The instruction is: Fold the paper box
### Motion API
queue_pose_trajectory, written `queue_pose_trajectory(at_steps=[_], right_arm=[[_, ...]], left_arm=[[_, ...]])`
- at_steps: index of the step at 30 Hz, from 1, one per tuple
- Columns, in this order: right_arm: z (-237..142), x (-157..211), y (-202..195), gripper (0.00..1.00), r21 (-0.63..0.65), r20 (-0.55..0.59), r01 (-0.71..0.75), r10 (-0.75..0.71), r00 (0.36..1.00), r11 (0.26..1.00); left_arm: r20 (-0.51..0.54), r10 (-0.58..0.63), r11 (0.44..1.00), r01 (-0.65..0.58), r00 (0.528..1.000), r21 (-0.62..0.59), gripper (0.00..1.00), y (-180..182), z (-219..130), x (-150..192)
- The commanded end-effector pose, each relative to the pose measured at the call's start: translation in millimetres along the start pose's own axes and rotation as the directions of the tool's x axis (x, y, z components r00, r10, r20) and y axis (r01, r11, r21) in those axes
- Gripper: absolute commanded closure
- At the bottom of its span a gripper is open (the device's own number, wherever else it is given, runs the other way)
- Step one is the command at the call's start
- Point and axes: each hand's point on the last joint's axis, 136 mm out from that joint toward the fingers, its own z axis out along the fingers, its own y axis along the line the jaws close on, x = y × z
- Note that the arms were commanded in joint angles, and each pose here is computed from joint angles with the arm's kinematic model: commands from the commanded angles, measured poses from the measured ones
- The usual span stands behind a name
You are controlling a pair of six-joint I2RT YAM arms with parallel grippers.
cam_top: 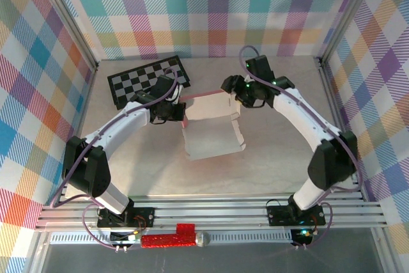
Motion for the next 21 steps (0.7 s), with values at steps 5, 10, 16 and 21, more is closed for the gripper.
queue_pose_trajectory(at_steps=[5, 10, 16, 21], right_arm=[[0.5, 27.3, -34.7, 0.47, -0.015, 0.023, 0.051, -0.051, 0.998, 0.999], [22.4, 26.1, -53.6, 0.56, 0.019, -0.001, 0.029, -0.029, 1.000, 0.999], [37.5, -0.9, -73.7, 0.56, 0.077, 0.018, -0.009, 0.008, 1.000, 0.997], [42.9, -17.7, -75.5, 0.51, 0.077, 0.037, -0.008, 0.005, 0.999, 0.997]], left_arm=[[0.028, -0.039, 0.999, 0.038, 0.999, 0.040, 1.00, -4.7, -10.1, -17.6], [0.028, -0.037, 0.998, 0.036, 0.999, 0.045, 1.00, -5.7, -13.3, -20.6], [0.029, -0.032, 0.999, 0.031, 0.999, 0.039, 1.00, -4.3, -17.2, -19.8], [0.024, -0.032, 0.999, 0.032, 0.999, 0.040, 1.00, -3.9, -18.1, -17.6]])
